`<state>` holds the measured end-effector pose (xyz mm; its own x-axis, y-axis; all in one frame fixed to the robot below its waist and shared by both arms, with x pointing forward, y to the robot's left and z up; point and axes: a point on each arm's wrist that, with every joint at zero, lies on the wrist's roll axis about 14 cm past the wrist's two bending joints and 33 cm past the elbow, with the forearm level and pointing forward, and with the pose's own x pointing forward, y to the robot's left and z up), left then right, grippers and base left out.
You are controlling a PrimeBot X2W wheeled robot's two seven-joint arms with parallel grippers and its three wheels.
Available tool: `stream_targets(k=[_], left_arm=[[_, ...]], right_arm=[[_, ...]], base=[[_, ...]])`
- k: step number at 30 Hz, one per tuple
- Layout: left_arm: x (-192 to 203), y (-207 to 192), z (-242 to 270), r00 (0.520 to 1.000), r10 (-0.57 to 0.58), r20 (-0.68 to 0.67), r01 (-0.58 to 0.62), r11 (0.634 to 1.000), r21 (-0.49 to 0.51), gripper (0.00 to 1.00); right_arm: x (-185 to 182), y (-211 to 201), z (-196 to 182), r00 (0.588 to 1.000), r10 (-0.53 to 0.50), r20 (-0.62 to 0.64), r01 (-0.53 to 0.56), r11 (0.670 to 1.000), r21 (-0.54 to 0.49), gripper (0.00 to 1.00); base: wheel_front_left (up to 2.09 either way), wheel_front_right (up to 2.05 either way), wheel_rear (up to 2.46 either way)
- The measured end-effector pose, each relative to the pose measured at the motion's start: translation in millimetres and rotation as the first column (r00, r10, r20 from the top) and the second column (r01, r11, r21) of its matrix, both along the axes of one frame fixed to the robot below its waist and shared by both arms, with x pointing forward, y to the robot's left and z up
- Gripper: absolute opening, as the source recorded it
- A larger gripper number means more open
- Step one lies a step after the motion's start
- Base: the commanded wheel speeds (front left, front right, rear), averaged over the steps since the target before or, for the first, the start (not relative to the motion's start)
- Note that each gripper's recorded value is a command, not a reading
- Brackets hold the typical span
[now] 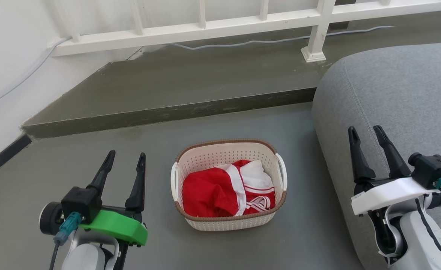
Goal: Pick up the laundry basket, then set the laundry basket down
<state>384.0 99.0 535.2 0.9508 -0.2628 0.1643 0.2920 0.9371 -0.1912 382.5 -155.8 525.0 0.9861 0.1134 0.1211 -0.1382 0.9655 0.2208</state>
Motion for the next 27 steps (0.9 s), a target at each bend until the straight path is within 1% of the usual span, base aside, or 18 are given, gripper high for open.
stream_targets(k=[11,20,23,27], left_arm=[[5,0,-11,0.999,0.011,-0.035,-0.012,1.000,-0.020,1.00],[18,6,-33,0.994,0.032,-0.102,-0.037,0.998,-0.048,1.00],[25,5,-43,0.991,0.031,-0.127,-0.038,0.998,-0.055,1.00],[43,3,-44,0.992,0.025,-0.124,-0.033,0.997,-0.066,1.00]], right_arm=[[4,-4,-10,0.999,-0.016,-0.028,0.016,1.000,0.015,1.00],[21,-8,-28,0.997,-0.026,-0.075,0.028,0.999,0.018,1.00],[27,-10,-38,0.994,-0.033,-0.102,0.035,0.999,0.016,1.00],[34,-16,-55,0.988,-0.051,-0.146,0.053,0.998,0.013,1.00]], base=[[0.00,0.00,0.00],[0.00,0.00,0.00],[0.00,0.00,0.00],[0.00,0.00,0.00]])
